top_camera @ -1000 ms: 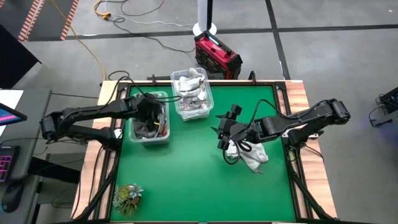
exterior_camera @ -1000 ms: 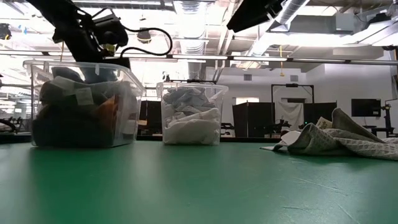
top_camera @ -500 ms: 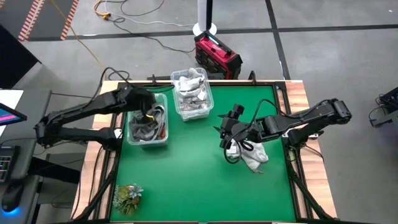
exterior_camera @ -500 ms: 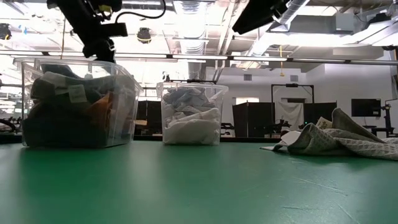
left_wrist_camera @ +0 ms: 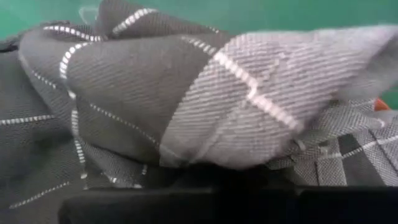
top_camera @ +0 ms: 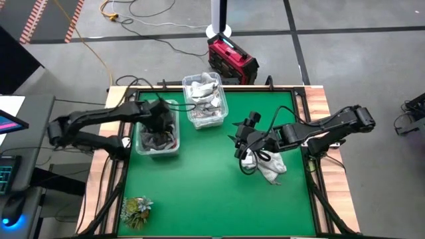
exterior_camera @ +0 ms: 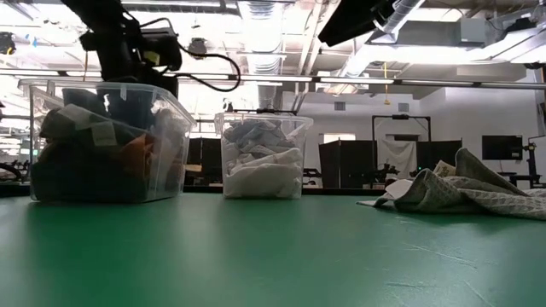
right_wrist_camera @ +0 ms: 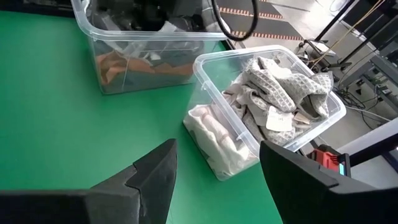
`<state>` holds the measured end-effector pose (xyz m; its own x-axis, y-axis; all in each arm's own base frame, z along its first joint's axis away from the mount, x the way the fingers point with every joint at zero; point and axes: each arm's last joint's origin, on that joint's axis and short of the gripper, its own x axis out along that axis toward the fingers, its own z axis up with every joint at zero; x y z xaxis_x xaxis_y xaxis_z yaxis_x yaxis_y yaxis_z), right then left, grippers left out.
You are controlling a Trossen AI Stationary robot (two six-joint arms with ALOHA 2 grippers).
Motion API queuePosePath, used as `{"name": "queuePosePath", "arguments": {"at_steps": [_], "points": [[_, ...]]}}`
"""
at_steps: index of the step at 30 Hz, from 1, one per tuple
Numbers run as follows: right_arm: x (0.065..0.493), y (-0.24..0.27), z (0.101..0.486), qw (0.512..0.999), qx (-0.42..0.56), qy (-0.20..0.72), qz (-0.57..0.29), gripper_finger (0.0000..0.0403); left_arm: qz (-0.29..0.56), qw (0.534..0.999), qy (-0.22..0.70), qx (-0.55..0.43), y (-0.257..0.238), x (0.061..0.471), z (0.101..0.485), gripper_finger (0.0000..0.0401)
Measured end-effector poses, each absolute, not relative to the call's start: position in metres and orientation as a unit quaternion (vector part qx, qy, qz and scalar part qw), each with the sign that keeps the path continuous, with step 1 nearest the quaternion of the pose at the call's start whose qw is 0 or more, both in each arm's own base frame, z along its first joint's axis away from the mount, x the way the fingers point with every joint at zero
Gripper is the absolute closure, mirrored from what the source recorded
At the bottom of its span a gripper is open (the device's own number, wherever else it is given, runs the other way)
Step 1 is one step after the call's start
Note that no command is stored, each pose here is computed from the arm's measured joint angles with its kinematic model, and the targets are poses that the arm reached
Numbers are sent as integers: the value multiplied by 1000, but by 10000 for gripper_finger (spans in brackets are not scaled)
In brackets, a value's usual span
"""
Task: Sort towels by color in basket
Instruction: Put the gray towel into the left transparent bin
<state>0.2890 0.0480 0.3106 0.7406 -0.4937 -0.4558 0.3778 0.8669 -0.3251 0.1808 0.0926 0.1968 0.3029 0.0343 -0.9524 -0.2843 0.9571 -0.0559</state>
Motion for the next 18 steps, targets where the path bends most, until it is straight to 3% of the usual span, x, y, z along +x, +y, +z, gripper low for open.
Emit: {"name": "queuePosePath", "arguments": {"at_steps": [4, 11, 15, 18], "points": [[289, 48, 311, 926, -108, 274, -235, 143, 99, 808, 573, -96, 99, 186, 209, 401], [289, 48, 310, 926, -110, 274, -235, 143, 107, 852, 512, -16, 93, 186, 271, 401], [289, 49, 310, 927, -111, 274, -232, 143, 180, 849, 495, 35, 90, 176, 289, 401], [289, 50, 310, 927, -111, 274, -230, 143, 257, 815, 514, 75, 92, 167, 293, 401]]}}
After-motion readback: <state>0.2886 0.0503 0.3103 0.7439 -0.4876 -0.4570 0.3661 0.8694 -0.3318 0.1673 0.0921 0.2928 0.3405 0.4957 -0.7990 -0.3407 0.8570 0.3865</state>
